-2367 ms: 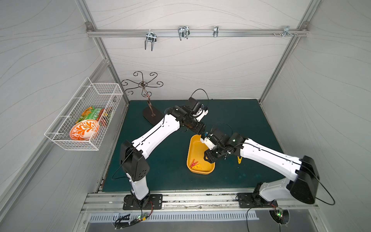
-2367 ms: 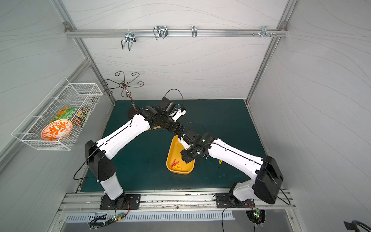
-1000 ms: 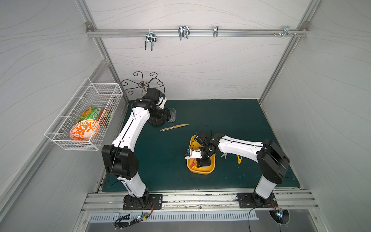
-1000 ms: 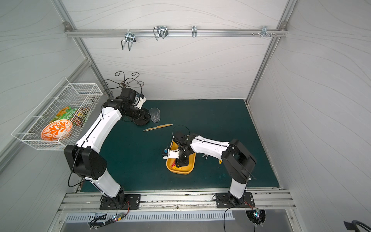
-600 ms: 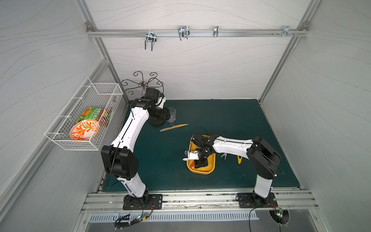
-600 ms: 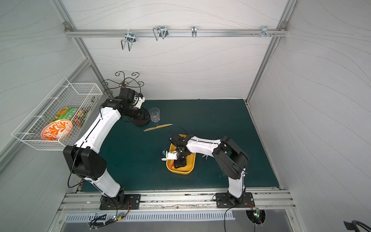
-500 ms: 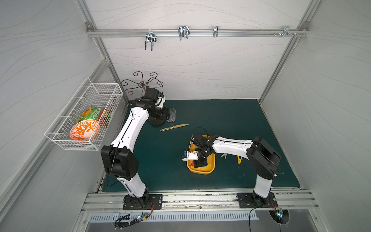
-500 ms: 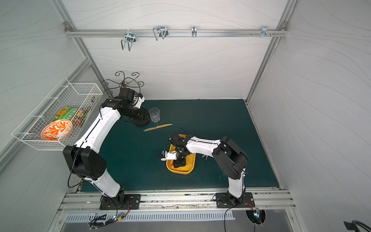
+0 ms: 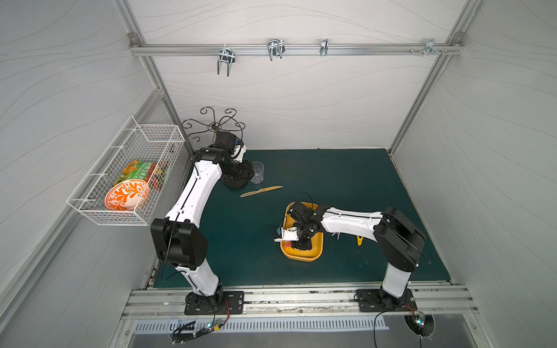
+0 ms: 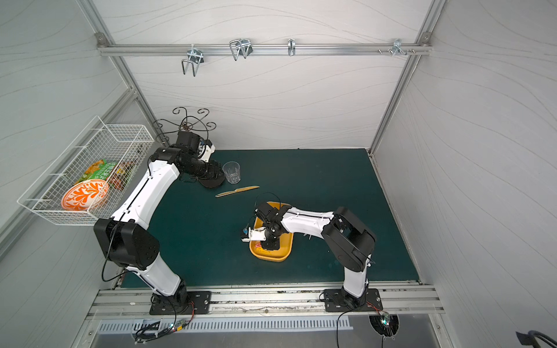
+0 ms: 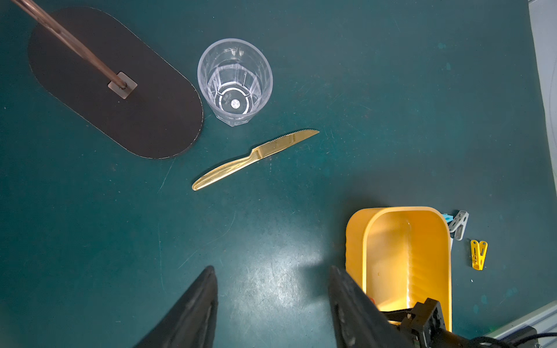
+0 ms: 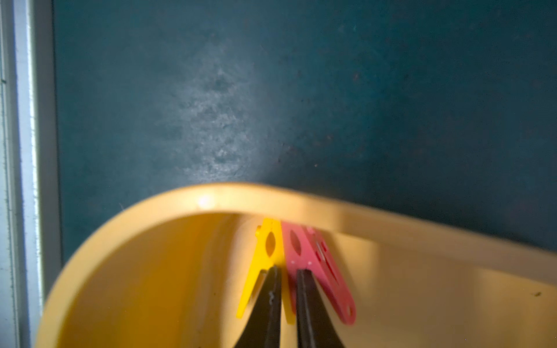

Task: Take the clothespins out of the storage box
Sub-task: Pick up the clothespin from the storage box, then place the clothespin at the center of the board, then pick up the clothespin from the storage box.

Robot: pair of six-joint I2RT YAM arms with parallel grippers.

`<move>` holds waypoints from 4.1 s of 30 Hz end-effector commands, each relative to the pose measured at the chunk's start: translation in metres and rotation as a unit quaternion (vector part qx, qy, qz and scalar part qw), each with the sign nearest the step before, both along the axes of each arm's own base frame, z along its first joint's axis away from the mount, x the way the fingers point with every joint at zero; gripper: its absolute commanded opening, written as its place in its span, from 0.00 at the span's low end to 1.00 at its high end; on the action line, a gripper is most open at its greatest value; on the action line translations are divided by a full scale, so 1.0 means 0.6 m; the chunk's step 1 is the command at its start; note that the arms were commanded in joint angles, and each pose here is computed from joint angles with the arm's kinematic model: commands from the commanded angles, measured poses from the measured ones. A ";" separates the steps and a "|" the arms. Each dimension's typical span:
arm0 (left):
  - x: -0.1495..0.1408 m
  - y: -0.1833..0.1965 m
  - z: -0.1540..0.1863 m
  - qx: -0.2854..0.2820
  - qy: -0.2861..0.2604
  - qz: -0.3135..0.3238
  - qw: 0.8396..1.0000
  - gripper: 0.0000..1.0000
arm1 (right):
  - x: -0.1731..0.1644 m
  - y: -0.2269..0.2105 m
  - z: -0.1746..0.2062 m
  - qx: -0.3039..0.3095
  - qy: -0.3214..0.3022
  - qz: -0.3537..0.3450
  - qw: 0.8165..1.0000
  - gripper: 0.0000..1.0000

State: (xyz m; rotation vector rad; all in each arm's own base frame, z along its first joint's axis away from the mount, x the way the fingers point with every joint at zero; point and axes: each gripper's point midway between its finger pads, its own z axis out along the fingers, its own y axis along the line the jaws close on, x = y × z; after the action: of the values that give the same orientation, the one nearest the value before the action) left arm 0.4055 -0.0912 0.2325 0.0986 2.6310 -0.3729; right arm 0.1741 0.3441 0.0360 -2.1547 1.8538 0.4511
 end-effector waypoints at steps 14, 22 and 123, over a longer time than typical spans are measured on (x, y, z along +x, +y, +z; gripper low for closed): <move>-0.010 -0.017 0.011 -0.033 0.014 -0.024 0.999 0.62 | 0.071 -0.075 0.144 0.047 0.009 -0.177 0.983 0.00; -0.031 -0.051 0.007 -0.059 0.041 -0.069 0.995 0.59 | 0.109 -0.175 0.152 -0.039 0.045 -0.467 0.882 0.00; -0.379 -0.412 -0.343 0.230 0.102 -0.445 0.859 0.51 | 0.003 -0.449 0.187 0.069 0.042 -0.791 0.606 0.29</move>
State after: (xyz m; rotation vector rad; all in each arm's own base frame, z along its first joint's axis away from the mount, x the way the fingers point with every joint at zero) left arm 0.1799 -0.3370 0.0366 1.4876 2.6757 -0.0517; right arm 0.1775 0.0782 0.1527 0.2030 2.6627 0.2019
